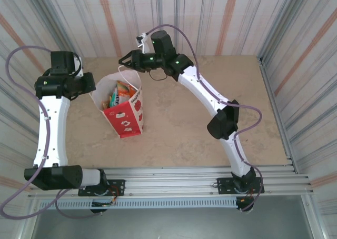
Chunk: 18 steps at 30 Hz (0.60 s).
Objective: Place the snacks into the paper bag
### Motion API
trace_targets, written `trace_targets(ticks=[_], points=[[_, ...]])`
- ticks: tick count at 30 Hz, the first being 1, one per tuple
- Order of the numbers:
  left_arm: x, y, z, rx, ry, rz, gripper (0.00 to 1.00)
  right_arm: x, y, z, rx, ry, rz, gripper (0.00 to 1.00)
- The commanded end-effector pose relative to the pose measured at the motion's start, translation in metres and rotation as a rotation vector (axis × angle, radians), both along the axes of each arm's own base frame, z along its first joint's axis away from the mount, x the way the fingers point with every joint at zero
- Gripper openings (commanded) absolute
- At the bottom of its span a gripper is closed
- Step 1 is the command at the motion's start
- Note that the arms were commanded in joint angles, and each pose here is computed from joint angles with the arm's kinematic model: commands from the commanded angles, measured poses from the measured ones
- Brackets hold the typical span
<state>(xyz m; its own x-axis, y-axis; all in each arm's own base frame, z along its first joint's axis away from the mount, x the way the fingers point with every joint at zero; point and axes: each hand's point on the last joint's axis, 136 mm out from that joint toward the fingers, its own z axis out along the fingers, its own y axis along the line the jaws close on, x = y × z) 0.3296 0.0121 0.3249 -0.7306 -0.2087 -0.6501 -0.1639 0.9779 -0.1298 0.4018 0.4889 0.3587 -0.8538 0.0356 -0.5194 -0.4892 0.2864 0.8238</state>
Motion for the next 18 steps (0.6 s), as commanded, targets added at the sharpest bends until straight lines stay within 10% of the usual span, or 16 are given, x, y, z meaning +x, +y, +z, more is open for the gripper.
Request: trace_targets(ticks=[1, 18], points=[[-0.008, -0.001, 0.015, 0.004, -0.047, -0.023, 0.0, -0.008, 0.006, -0.001, -0.019, 0.003, 0.015, 0.48], [-0.014, -0.004, 0.016, 0.004, -0.058, -0.033, 0.0, -0.044, -0.019, -0.025, -0.348, -0.158, -0.041, 0.51]])
